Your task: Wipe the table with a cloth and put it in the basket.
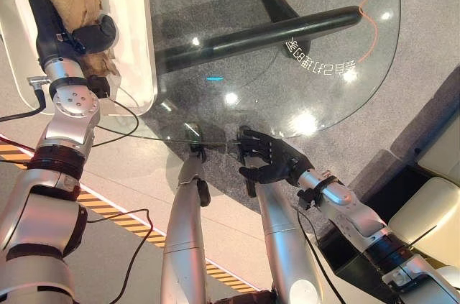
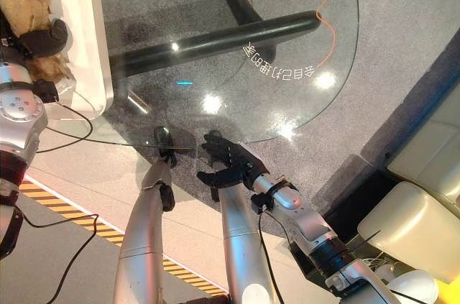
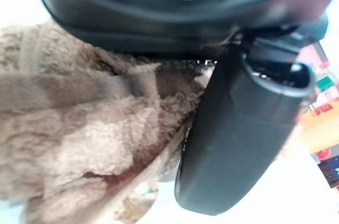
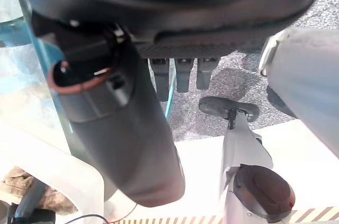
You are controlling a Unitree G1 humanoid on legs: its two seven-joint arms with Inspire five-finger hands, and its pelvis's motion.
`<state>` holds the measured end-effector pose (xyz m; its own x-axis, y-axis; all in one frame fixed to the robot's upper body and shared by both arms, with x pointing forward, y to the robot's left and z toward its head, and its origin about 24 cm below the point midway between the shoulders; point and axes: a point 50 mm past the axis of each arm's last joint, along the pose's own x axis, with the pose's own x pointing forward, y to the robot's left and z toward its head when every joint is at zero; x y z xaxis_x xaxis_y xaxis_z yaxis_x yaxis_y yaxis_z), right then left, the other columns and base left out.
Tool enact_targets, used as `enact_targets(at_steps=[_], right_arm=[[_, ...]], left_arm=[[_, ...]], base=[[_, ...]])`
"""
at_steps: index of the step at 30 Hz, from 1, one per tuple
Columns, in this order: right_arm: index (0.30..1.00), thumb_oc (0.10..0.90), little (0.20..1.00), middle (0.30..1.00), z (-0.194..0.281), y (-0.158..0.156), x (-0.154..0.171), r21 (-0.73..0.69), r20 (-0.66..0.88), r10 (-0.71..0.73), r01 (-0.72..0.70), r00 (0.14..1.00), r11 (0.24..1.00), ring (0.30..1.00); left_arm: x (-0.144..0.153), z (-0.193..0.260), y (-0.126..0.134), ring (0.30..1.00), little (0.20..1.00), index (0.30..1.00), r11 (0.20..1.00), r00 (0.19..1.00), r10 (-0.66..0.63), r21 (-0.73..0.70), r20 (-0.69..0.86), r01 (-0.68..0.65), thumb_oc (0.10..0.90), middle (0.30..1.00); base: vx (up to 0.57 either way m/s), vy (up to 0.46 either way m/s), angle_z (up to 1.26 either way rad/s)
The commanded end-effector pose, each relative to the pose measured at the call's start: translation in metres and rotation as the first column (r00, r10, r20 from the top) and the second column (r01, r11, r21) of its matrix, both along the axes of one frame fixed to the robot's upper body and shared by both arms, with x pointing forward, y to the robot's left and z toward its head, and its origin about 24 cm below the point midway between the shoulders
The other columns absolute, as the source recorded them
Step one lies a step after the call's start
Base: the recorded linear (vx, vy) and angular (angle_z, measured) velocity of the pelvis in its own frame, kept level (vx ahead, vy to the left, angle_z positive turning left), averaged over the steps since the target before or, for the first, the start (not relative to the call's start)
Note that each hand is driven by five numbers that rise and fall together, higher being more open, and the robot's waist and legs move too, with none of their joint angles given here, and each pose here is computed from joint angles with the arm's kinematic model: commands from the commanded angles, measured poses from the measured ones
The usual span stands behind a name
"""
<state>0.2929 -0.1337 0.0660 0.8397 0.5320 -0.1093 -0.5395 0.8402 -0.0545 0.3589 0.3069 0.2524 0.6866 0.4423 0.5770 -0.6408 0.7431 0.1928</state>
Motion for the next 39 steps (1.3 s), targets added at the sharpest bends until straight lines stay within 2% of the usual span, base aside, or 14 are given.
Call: enact_targets(at_steps=[1,8,16,19,23,26,28,30,33,35,39], right_arm=[[0.9,0.8,0.9,0.9,-0.008,0.002,-0.027,0.062,0.015,0.023,-0.024,1.0,0.998,0.9],[0.9,0.8,0.9,0.9,-0.018,0.002,-0.036,0.08,0.003,0.001,-0.001,1.0,0.997,0.9],[0.9,0.8,0.9,0.9,-0.038,-0.006,-0.04,0.055,-0.058,-0.063,0.066,0.996,0.996,0.9],[0.9,0.8,0.9,0.9,-0.047,-0.01,-0.043,0.055,-0.101,-0.089,0.095,0.991,0.994,0.9],[0.9,0.8,0.9,0.9,-0.066,-0.016,-0.046,0.04,-0.169,-0.141,0.15,0.976,0.988,0.9],[0.9,0.8,0.9,0.9,-0.085,-0.022,-0.054,0.007,-0.23,-0.187,0.194,0.955,0.981,0.9],[0.9,0.8,0.9,0.9,-0.097,-0.028,-0.06,-0.053,-0.252,-0.231,0.224,0.94,0.973,0.9],[0.9,0.8,0.9,0.9,-0.105,-0.032,-0.066,-0.092,-0.276,-0.26,0.244,0.925,0.965,0.9],[0.9,0.8,0.9,0.9,-0.125,-0.04,-0.081,-0.14,-0.36,-0.299,0.266,0.884,0.954,0.9],[0.9,0.8,0.9,0.9,-0.142,-0.045,-0.095,-0.166,-0.436,-0.306,0.259,0.846,0.952,0.9],[0.9,0.8,0.9,0.9,-0.17,-0.049,-0.116,-0.224,-0.545,-0.327,0.242,0.772,0.944,0.9]], left_arm=[[-0.027,0.023,0.024,0.9,0.9,0.9,0.995,0.969,0.087,-0.074,0.231,-0.072,0.8,0.9],[-0.043,0.004,0.022,0.9,0.9,0.9,0.992,0.953,0.021,-0.127,0.303,0.019,0.8,0.9],[-0.053,-0.039,0.017,0.9,0.9,0.9,0.986,0.976,-0.048,-0.147,0.212,0.081,0.8,0.9],[-0.059,-0.057,0.015,0.9,0.9,0.9,0.983,0.987,-0.069,-0.157,0.148,0.092,0.8,0.9],[-0.063,-0.103,0.006,0.9,0.9,0.9,0.946,0.987,-0.159,-0.285,0.004,0.153,0.8,0.9],[-0.073,-0.155,-0.008,0.9,0.9,0.9,0.913,0.964,-0.218,-0.38,-0.15,0.147,0.8,0.9],[-0.087,-0.197,-0.014,0.9,0.9,0.9,0.892,0.926,-0.244,-0.442,-0.288,0.098,0.8,0.9],[-0.101,-0.227,-0.021,0.9,0.9,0.9,0.852,0.882,-0.3,-0.518,-0.363,0.076,0.8,0.9],[-0.139,-0.288,-0.04,0.9,0.9,0.9,0.769,0.792,-0.379,-0.639,-0.478,-0.018,0.8,0.9],[-0.167,-0.322,-0.049,0.9,0.9,0.9,0.721,0.714,-0.426,-0.685,-0.556,-0.104,0.8,0.9],[-0.203,-0.365,-0.071,0.9,0.9,0.9,0.644,0.564,-0.519,-0.728,-0.643,-0.237,0.8,0.9]], base=[[0.05,-0.015,-0.02],[-0.04,-0.043,0.03],[-0.04,-0.055,0.06],[-0.03,-0.077,0.04],[-0.04,-0.101,0.09],[0.01,-0.104,0.06],[0.02,-0.1,0.08],[0.03,-0.085,0.03],[0.06,-0.093,0.11],[0.11,-0.093,0.16],[0.1,-0.083,0.09]])
